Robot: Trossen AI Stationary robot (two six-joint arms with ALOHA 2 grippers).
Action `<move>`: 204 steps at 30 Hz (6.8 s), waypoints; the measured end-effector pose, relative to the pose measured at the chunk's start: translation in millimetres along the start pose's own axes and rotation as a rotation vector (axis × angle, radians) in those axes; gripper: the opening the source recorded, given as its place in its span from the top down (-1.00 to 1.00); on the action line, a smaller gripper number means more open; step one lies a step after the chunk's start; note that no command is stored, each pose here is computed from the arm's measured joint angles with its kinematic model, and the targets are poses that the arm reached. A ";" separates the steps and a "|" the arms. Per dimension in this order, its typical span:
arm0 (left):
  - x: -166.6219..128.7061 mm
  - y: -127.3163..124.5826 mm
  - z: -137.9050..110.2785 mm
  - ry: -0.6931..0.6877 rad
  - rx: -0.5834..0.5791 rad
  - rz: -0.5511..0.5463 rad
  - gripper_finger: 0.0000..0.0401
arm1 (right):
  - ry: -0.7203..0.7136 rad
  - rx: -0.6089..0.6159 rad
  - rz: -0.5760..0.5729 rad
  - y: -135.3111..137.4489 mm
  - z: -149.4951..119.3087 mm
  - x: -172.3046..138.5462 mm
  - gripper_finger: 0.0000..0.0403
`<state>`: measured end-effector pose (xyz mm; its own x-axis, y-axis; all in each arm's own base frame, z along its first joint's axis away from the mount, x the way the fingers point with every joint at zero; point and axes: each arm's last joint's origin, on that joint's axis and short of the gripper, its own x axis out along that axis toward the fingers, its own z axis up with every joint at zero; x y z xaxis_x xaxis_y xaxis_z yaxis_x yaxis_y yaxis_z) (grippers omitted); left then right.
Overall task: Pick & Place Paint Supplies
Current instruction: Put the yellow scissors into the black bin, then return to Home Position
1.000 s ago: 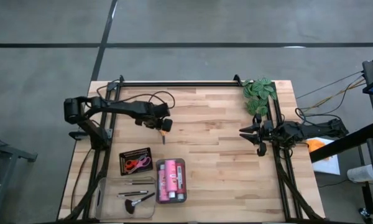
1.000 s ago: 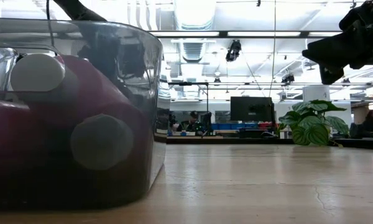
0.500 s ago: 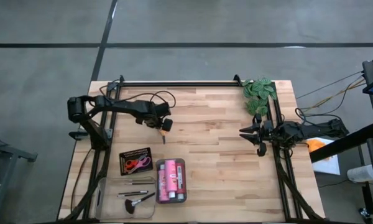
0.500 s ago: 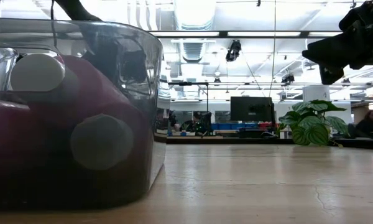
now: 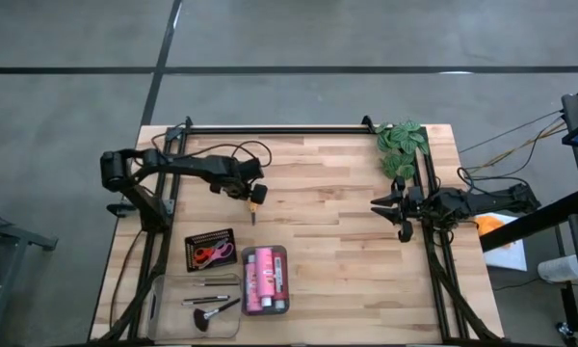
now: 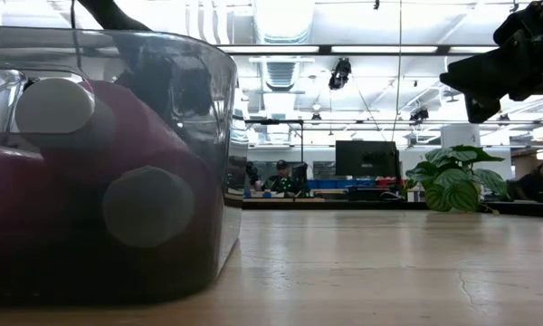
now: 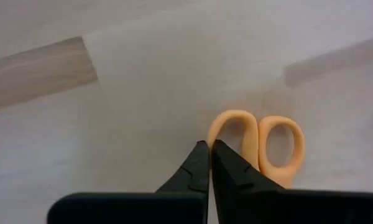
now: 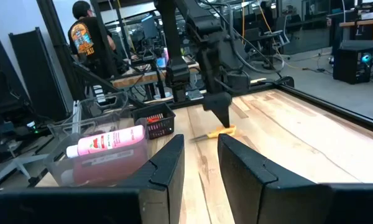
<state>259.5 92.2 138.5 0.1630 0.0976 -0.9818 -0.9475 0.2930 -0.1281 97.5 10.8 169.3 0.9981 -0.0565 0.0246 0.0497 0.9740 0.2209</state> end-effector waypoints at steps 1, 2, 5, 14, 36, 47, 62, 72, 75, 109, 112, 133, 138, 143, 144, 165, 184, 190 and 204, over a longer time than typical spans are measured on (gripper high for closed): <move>-4.4 0.5 0.0 -0.006 -0.001 -0.010 1.00 | 0.000 0.000 0.000 0.0 0.0 0.0 0.53; -9.7 1.4 -0.1 -0.010 -0.003 -0.020 1.00 | 0.000 0.000 0.000 0.0 0.0 0.0 0.53; -26.1 5.2 -0.7 -0.031 -0.012 -0.047 1.00 | 0.000 0.000 0.000 0.0 0.0 0.0 0.53; -92.6 24.7 -15.2 -0.078 -0.007 -0.211 1.00 | 0.002 -0.001 -0.001 -0.1 -0.3 0.1 0.53; -140.8 46.2 -101.5 0.024 0.871 -0.227 1.00 | 0.002 -0.001 -0.001 0.0 -0.3 0.2 0.53; -104.7 23.2 -126.5 0.005 1.073 -0.135 1.00 | 0.002 -0.001 -0.001 0.0 -0.3 0.2 0.53; -60.4 29.4 -134.9 0.041 1.073 -0.122 0.95 | 0.002 -0.001 -0.001 0.0 -0.3 0.2 0.53; -61.0 29.2 -135.3 0.050 1.046 -0.141 0.62 | 0.003 -0.001 -0.001 0.0 -0.3 0.2 0.53; -61.6 28.7 -135.3 0.055 1.028 -0.146 0.60 | 0.002 -0.001 -0.001 0.0 -0.3 0.2 0.53; -154.6 60.0 -124.5 -0.699 0.964 -0.860 0.99 | 0.003 -0.001 -0.001 0.0 -0.3 0.2 0.53; -157.5 71.0 -125.5 -0.785 0.952 -0.931 1.00 | 0.002 -0.001 -0.001 0.0 -0.3 0.2 0.53; -145.3 134.9 -136.6 -1.207 0.968 -1.215 1.00 | 0.002 -0.001 -0.001 0.0 -0.3 0.2 0.53; -134.0 130.3 -137.9 -1.211 1.001 -1.209 1.00 | 0.002 0.000 0.002 0.0 -0.3 0.2 0.53; -112.9 124.8 -140.3 -1.207 1.015 -1.214 1.00 | 0.009 -0.002 -0.002 -0.1 -1.0 0.6 0.53; -107.3 123.5 -141.2 -1.200 1.024 -1.218 1.00 | 0.011 -0.002 -0.002 -0.1 -1.1 0.7 0.53; -64.8 118.8 -147.0 -1.016 1.070 -1.168 1.00 | 0.009 -0.002 -0.002 -0.1 -1.0 0.6 0.53; -64.6 118.6 -147.0 -1.016 1.071 -1.166 1.00 | 0.010 -0.002 -0.002 -0.1 -1.0 0.6 0.53; -64.4 118.6 -147.0 -1.017 1.073 -1.165 1.00 | 0.010 -0.002 -0.002 -0.1 -1.0 0.6 0.53; -64.3 118.6 -147.0 -1.017 1.073 -1.165 1.00 | 0.010 -0.002 -0.002 -0.1 -1.0 0.6 0.53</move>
<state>96.2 -19.1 165.9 0.9734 -0.2283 0.0185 0.2290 0.9718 -0.0562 98.1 10.9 168.3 0.9983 -0.0564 0.0147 0.0519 0.9744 0.2186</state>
